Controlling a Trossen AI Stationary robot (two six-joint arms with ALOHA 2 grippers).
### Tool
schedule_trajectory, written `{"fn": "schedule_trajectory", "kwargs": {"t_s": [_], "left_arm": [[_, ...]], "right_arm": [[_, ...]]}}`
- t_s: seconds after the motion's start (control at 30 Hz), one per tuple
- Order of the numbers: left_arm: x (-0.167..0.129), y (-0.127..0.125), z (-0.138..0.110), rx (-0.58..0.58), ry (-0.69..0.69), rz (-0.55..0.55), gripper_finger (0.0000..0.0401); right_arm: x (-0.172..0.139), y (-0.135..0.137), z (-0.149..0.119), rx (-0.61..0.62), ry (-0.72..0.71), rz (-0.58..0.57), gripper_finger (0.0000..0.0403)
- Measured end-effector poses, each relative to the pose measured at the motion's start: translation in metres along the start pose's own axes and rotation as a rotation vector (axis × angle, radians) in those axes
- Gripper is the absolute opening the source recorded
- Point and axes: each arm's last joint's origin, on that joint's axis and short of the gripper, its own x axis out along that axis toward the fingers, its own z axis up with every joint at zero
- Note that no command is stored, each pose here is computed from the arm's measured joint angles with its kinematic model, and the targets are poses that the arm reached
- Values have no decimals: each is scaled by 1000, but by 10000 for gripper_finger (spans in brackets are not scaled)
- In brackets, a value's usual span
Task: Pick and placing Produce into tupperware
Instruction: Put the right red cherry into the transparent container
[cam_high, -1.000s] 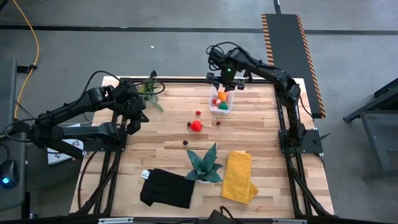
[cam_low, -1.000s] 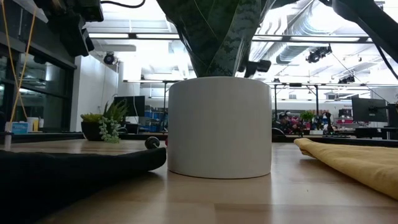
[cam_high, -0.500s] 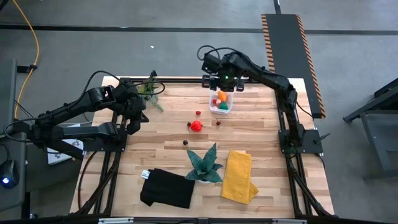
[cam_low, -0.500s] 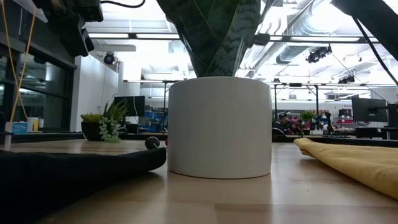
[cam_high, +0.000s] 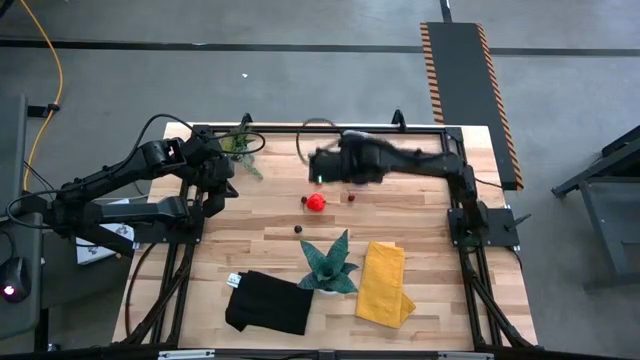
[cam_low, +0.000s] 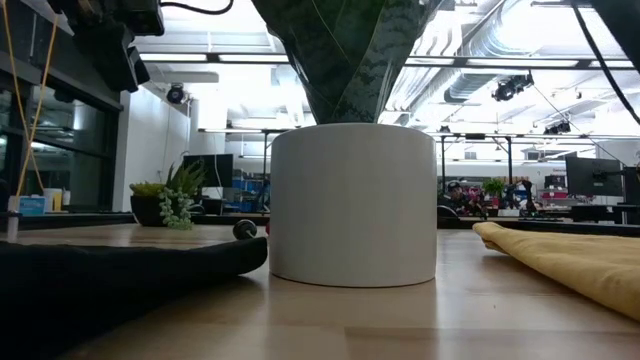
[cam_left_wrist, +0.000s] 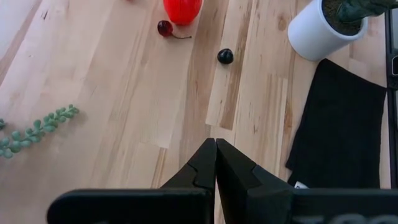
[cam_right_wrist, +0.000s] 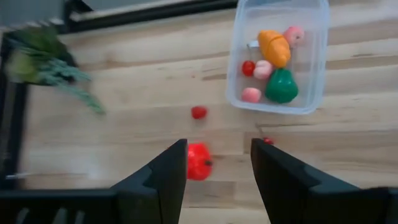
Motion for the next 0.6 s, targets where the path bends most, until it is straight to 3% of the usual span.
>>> {"fn": "schedule_trajectory", "kwargs": {"t_s": [0.4,0.6], "left_arm": [[0,0,2,5,-17,3,1],[0,0,2,2,-17,3,1]], "right_arm": [[-52,-9,-80,28,-140,167,167],[-52,-8,-114,-33,-207,193,167]]}}
